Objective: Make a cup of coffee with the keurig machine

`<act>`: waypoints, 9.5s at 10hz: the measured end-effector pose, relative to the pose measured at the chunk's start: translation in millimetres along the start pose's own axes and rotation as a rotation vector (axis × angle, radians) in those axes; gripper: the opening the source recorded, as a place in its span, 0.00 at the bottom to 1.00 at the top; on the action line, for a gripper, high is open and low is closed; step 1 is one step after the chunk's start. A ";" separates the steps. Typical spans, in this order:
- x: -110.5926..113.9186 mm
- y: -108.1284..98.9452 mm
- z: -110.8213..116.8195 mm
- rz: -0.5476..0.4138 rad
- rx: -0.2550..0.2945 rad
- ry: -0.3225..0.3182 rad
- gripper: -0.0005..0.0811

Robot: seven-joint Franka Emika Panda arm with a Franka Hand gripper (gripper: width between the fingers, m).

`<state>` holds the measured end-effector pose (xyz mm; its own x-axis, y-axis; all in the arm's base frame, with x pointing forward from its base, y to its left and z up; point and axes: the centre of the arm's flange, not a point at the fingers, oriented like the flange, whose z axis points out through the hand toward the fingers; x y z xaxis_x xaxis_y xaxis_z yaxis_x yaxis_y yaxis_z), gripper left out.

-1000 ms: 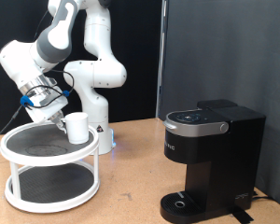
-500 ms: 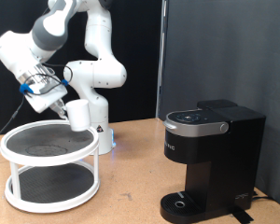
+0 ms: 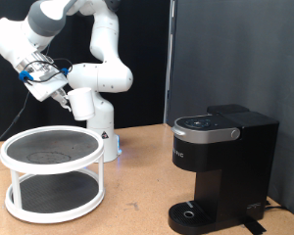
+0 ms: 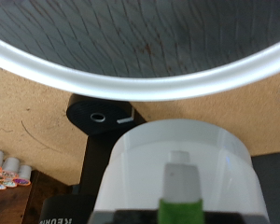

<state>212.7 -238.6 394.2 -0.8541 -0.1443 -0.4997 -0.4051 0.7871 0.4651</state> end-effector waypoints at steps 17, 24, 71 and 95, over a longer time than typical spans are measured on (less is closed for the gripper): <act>-134.0 27.2 138.4 0.105 0.169 -0.017 0.01; -130.8 -5.0 220.8 0.214 0.307 0.165 0.01; -125.9 80.8 287.1 -0.177 -0.151 0.028 0.91; -279.8 201.7 154.7 -0.491 0.144 0.218 0.91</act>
<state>420.5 53.3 514.8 -0.6305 -0.6233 -0.4626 -0.7366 0.6684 0.1034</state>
